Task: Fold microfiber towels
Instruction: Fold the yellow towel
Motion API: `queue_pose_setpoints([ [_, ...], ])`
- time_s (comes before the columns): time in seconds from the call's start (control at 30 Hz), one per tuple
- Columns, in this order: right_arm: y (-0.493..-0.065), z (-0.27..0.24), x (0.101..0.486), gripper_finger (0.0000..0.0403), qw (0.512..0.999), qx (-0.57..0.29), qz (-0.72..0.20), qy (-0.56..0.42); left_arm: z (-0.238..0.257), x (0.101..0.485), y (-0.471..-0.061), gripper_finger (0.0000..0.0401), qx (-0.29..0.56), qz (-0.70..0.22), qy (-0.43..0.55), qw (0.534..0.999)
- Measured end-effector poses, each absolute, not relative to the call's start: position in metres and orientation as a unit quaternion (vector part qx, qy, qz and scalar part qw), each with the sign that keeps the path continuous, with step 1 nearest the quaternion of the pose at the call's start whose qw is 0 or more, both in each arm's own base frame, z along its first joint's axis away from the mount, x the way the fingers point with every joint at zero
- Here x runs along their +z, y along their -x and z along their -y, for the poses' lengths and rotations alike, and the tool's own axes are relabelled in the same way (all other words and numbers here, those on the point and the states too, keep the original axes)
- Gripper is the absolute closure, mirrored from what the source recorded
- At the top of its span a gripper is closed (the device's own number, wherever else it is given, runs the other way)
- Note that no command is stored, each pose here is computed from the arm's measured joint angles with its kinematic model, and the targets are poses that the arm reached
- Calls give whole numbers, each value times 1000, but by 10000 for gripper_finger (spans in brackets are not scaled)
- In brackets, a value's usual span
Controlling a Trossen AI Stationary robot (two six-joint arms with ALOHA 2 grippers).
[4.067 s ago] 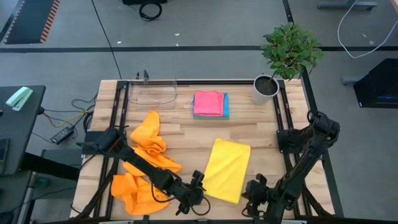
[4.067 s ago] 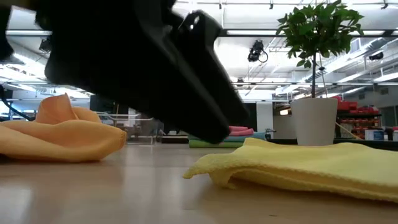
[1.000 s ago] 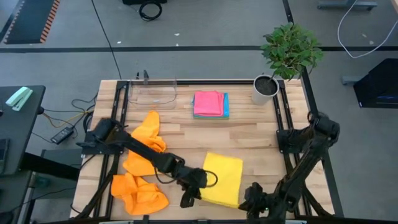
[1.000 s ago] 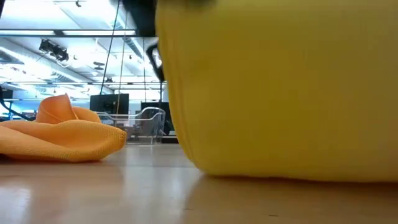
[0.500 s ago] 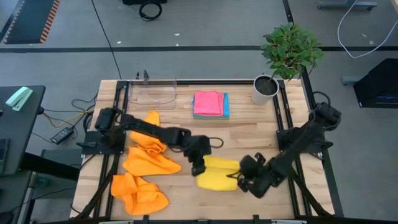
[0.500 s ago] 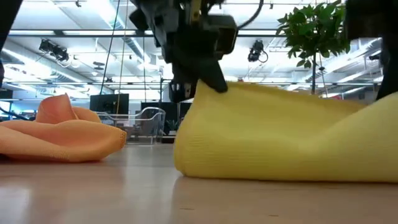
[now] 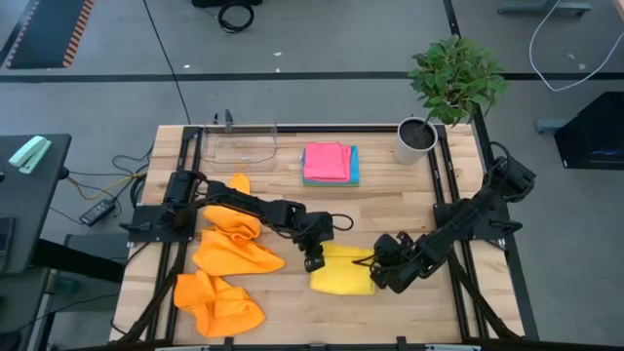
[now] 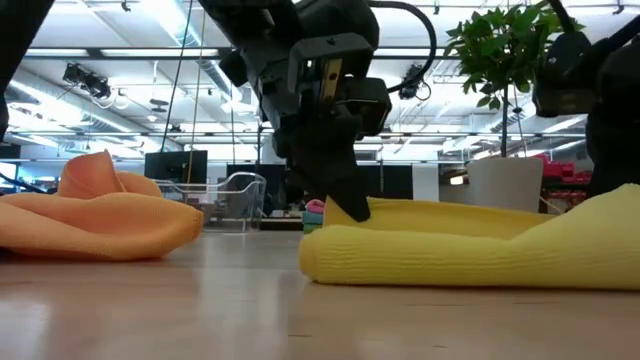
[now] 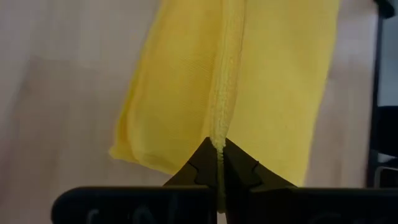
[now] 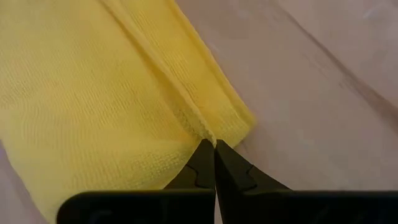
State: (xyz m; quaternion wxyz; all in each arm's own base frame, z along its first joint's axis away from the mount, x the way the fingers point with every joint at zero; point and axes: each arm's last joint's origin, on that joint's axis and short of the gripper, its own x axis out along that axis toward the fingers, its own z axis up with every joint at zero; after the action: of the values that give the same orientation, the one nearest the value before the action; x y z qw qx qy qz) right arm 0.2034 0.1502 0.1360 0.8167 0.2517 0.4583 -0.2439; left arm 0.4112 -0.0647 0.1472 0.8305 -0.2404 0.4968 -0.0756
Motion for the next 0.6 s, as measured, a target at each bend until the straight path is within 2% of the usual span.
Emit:
queue_pose_setpoints([
  [0.23,-204,-143,132,401,818,-268,-450,-236,55,147,-412,379,-61,-493,234,836],
  [0.43,-200,-139,123,401,818,-273,-448,-237,43,149,-415,392,-52,-480,237,843],
  [0.6,-198,-137,117,401,818,-274,-439,-250,36,132,-417,378,-30,-498,231,835],
])
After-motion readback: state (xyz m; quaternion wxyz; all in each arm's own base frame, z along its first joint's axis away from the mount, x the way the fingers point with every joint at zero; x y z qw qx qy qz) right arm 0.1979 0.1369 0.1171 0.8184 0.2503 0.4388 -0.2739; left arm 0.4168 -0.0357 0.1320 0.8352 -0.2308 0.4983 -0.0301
